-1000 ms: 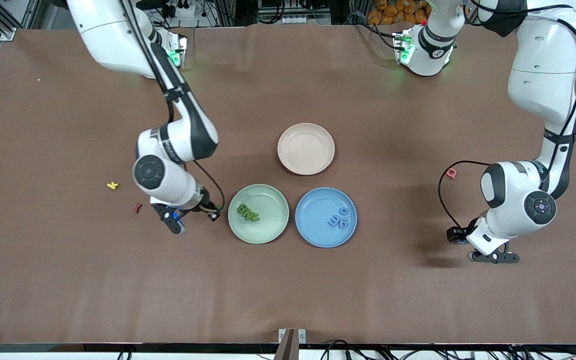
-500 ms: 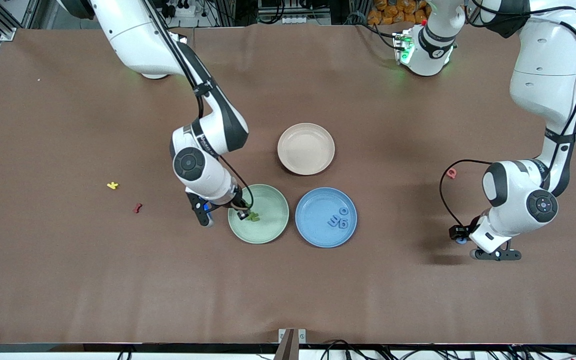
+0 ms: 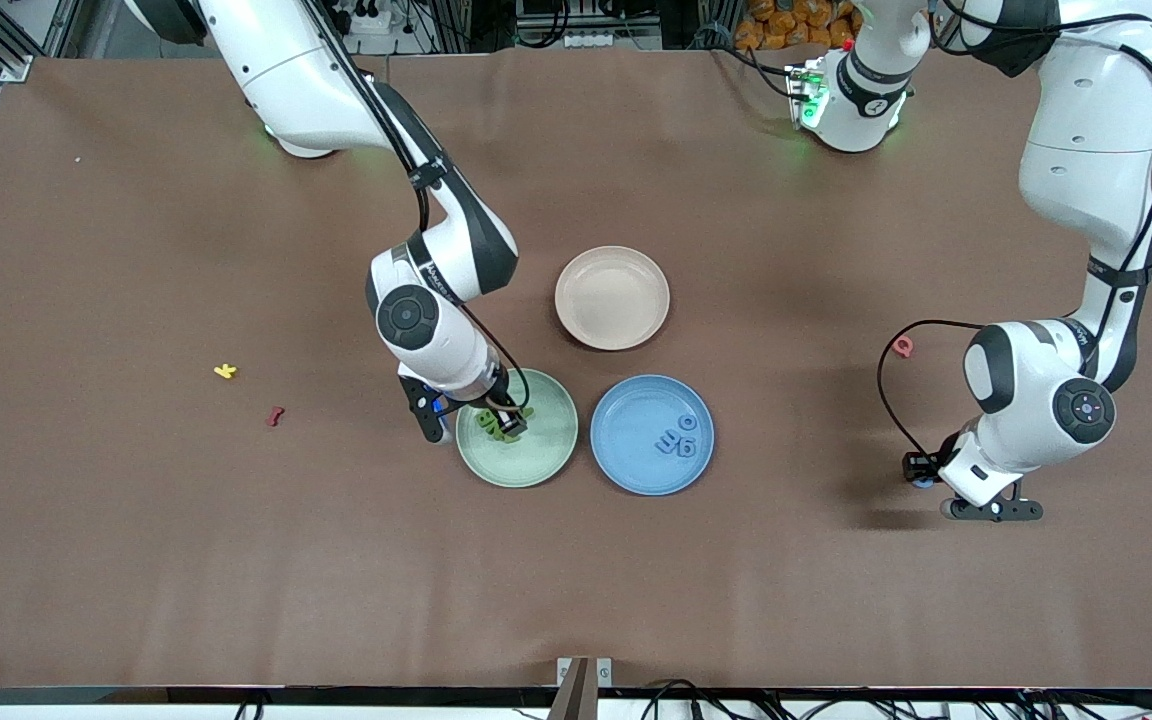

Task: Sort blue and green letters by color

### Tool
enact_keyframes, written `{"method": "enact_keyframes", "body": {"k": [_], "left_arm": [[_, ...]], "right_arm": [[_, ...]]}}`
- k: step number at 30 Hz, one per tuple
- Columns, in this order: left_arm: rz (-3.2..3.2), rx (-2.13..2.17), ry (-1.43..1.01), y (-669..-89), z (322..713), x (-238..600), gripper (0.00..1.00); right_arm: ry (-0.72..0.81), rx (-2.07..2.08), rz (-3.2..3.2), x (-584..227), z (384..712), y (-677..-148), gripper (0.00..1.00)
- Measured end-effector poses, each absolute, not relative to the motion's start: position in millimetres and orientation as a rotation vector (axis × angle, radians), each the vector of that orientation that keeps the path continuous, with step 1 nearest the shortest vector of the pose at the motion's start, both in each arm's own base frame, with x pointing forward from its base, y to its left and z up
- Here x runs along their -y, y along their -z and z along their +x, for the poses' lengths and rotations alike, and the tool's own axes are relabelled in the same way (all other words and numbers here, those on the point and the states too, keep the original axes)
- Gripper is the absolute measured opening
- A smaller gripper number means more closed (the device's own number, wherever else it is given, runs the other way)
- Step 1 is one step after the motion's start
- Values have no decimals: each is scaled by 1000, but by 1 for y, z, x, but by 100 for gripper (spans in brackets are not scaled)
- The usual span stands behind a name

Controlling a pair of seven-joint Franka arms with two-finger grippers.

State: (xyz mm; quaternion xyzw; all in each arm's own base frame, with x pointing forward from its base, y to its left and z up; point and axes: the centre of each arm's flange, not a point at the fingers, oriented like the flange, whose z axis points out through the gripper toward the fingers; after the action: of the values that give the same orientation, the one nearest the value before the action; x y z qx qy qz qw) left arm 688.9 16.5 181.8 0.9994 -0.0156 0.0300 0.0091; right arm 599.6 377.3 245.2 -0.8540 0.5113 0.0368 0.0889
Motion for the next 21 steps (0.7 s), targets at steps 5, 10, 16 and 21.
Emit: {"method": "enact_keyframes", "body": {"k": [5, 10, 16, 21], "left_arm": [[3122, 48, -112, -181, 690, -17, 45], [3121, 49, -116, -180, 690, -16, 39], [3121, 49, -118, -180, 690, -16, 36], [3121, 49, -119, -180, 690, -16, 35]], "right_arm": [[-102, -1510, -2544, -362, 611, -249, 100], [-135, -1467, -2591, -333, 625, -258, 100], [-201, -1371, -2675, -281, 640, -274, 100], [-224, -1267, -2735, -236, 646, -276, 100]]}}
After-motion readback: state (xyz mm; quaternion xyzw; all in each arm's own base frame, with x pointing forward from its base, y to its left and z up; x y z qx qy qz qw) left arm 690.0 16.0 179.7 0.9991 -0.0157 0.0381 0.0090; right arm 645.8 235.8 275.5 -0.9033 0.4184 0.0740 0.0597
